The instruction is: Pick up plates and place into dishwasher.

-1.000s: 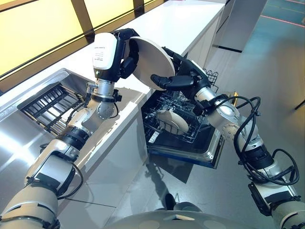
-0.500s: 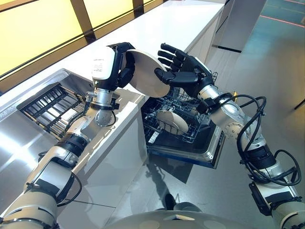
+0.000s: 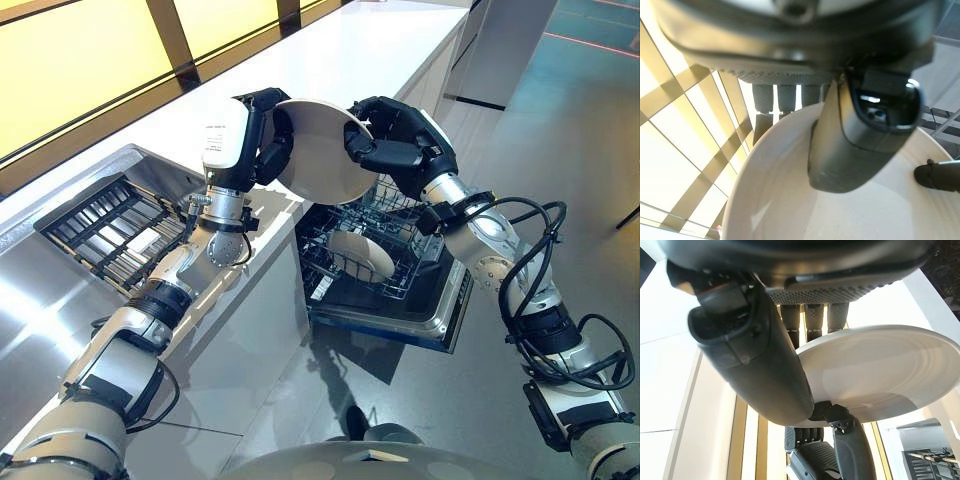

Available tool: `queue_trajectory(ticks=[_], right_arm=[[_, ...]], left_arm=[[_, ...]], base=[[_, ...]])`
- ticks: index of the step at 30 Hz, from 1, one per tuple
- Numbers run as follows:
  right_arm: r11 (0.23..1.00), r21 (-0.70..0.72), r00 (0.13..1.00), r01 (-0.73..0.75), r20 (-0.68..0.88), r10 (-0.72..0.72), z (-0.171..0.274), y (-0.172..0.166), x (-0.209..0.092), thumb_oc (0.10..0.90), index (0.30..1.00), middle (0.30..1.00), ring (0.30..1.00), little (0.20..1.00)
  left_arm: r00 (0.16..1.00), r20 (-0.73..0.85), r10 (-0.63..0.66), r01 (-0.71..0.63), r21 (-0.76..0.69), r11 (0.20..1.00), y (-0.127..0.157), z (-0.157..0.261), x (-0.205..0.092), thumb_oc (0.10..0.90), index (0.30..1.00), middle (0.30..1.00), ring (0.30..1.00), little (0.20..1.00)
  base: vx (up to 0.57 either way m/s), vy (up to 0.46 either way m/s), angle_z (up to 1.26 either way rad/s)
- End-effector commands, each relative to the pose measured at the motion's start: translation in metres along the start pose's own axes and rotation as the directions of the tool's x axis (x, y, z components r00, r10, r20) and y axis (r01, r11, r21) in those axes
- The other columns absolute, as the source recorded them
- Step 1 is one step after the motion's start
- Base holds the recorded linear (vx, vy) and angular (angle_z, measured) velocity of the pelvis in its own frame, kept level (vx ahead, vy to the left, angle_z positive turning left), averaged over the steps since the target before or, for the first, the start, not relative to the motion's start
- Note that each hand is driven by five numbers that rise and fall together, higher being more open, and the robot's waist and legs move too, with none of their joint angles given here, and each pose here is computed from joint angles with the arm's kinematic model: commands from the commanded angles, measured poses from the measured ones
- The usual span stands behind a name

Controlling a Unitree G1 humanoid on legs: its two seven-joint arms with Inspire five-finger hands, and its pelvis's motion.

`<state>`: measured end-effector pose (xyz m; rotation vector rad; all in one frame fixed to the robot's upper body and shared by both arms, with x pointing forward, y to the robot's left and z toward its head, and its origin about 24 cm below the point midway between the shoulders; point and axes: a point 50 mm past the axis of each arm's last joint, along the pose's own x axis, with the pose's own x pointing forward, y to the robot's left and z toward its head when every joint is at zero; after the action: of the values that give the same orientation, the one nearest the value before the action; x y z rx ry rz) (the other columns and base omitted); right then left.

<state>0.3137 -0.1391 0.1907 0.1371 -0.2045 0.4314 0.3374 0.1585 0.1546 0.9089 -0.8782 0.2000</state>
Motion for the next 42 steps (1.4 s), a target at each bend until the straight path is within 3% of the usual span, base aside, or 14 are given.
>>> queue_trajectory(ticks=[1,3,5,14,18,22,27,34,37,38,39,42], right_arm=[[0.998,-0.042,0.962,-0.045,0.266,0.054,0.052,0.001,0.004,0.1,0.3,0.3,0.3,0.2],[0.998,-0.06,0.963,-0.025,0.267,0.041,0.053,-0.001,0.004,0.1,0.3,0.3,0.3,0.2],[0.995,-0.099,0.963,0.005,0.269,0.022,0.054,-0.004,0.004,0.1,0.3,0.3,0.3,0.2],[0.977,-0.188,0.953,0.102,0.299,-0.042,0.066,-0.016,0.003,0.1,0.3,0.3,0.3,0.2],[0.955,-0.239,0.939,0.177,0.332,-0.091,0.075,-0.024,0.002,0.1,0.3,0.3,0.3,0.2],[0.912,-0.315,0.922,0.262,0.36,-0.141,0.086,-0.032,0.005,0.1,0.3,0.3,0.3,0.2],[0.851,-0.379,0.895,0.364,0.396,-0.206,0.098,-0.047,0.004,0.1,0.3,0.3,0.3,0.2],[0.694,-0.458,0.809,0.556,0.489,-0.326,0.13,-0.076,-0.004,0.1,0.3,0.3,0.3,0.2],[0.557,-0.553,0.779,0.62,0.516,-0.356,0.141,-0.091,-0.007,0.1,0.3,0.3,0.3,0.2],[0.55,-0.557,0.778,0.622,0.517,-0.357,0.142,-0.091,-0.007,0.1,0.3,0.3,0.3,0.2],[0.481,-0.605,0.772,0.635,0.519,-0.366,0.144,-0.098,-0.009,0.1,0.3,0.3,0.3,0.2],[0.409,-0.656,0.772,0.634,0.506,-0.384,0.144,-0.106,-0.011,0.1,0.3,0.3,0.3,0.2]], left_arm=[[0.977,0.14,0.158,-0.163,0.028,0.986,0.035,0.008,0.047,0.1,0.3,0.3,0.3,0.2],[0.981,0.134,0.142,-0.147,0.027,0.989,0.036,0.008,0.048,0.1,0.3,0.3,0.3,0.2],[0.991,0.094,0.093,-0.095,0.019,0.995,0.035,0.006,0.05,0.8,0.9,0.9,0.9,0.9],[0.999,0.035,-0.038,0.042,-0.124,0.991,0.048,0.01,0.063,0.8,0.9,0.9,0.9,0.9],[0.984,-0.041,-0.174,0.155,-0.29,0.945,0.048,0.008,0.063,0.8,0.9,0.9,0.9,0.9],[0.973,-0.059,-0.221,0.178,-0.412,0.893,0.059,0.01,0.067,0.8,0.9,0.9,0.9,0.9],[0.972,-0.019,-0.234,0.207,-0.402,0.892,0.08,0.021,0.079,0.8,0.9,0.9,0.9,0.9],[0.919,-0.061,-0.39,0.329,-0.428,0.842,0.111,0.024,0.096,0.8,0.9,0.9,0.9,0.9],[0.902,-0.085,-0.423,0.344,-0.449,0.825,0.122,0.022,0.103,0.8,0.9,0.9,0.9,0.9],[0.902,-0.085,-0.423,0.344,-0.449,0.825,0.123,0.022,0.103,0.8,0.9,0.9,0.9,0.9],[0.9,-0.096,-0.425,0.34,-0.455,0.823,0.127,0.021,0.104,0.8,0.9,0.9,0.9,0.9],[0.89,-0.104,-0.443,0.336,-0.508,0.793,0.127,0.019,0.102,0.8,0.9,0.9,0.9,0.9]], base=[[0.0,0.0,0.0],[0.0,0.0,0.0],[0.0,0.0,0.0],[0.0,0.0,0.0],[-0.05,-0.01,0.03],[-0.01,-0.002,0.07],[0.0,-0.001,0.03],[-0.01,-0.007,0.12],[0.01,-0.009,0.11],[0.02,-0.014,0.12],[0.02,-0.011,0.12],[0.01,-0.015,0.1]])
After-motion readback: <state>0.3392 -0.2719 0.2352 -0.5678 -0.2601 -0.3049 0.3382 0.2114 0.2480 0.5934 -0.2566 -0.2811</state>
